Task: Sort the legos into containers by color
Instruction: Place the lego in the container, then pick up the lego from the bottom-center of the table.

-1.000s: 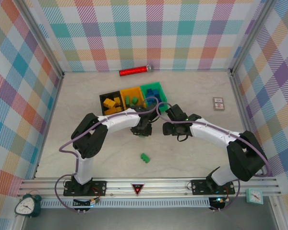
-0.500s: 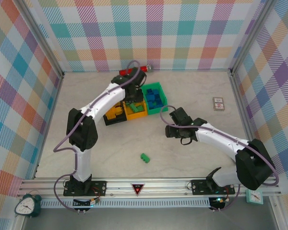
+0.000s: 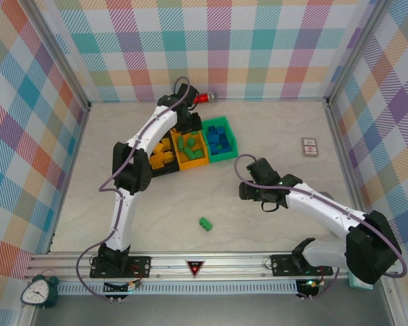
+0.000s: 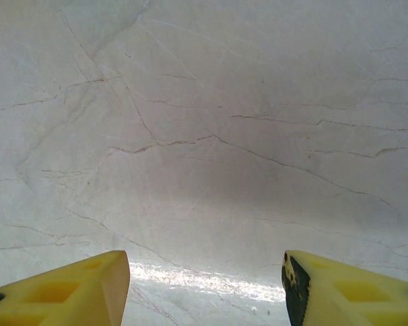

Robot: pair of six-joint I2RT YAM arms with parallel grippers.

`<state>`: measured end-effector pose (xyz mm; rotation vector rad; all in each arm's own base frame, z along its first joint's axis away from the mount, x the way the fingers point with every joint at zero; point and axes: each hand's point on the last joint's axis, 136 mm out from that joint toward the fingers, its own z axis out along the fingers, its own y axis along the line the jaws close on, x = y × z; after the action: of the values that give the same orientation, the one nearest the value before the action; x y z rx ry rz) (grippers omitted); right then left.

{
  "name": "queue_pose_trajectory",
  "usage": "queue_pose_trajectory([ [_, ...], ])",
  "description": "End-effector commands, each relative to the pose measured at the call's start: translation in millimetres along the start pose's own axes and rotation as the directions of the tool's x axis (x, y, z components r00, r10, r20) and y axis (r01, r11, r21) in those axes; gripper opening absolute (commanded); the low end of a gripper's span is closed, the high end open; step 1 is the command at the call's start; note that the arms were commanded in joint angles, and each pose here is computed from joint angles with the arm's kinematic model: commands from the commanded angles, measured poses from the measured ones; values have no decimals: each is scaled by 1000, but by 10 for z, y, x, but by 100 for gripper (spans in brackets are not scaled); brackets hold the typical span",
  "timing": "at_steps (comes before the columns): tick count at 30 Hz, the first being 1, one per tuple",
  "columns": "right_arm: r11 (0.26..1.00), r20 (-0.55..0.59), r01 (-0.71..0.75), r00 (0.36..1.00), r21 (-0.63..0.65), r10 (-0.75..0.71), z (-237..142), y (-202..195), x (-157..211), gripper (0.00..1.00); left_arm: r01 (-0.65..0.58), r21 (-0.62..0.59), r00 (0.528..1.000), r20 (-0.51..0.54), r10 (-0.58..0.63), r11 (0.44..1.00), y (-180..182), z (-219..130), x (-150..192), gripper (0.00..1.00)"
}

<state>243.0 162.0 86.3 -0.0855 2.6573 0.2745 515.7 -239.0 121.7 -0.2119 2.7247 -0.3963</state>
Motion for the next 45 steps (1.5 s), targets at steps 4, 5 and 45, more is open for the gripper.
queue_pose_trajectory([
  [4, 999, -10, -30, 999, 17, 30, -11, -88, 95, 62, -2, 110, 996, 90, -8, 994, -173, -460, -136, 62],
  [5, 999, -12, -32, 999, 15, 32, -4, -85, 96, 62, -7, 108, 994, 106, -4, 994, -151, -517, -125, 67],
  [45, 842, -113, 354, 895, -408, -431, 144, 1379, 657, 62, 50, 153, 983, 168, -76, 987, 840, -972, 1749, 67],
])
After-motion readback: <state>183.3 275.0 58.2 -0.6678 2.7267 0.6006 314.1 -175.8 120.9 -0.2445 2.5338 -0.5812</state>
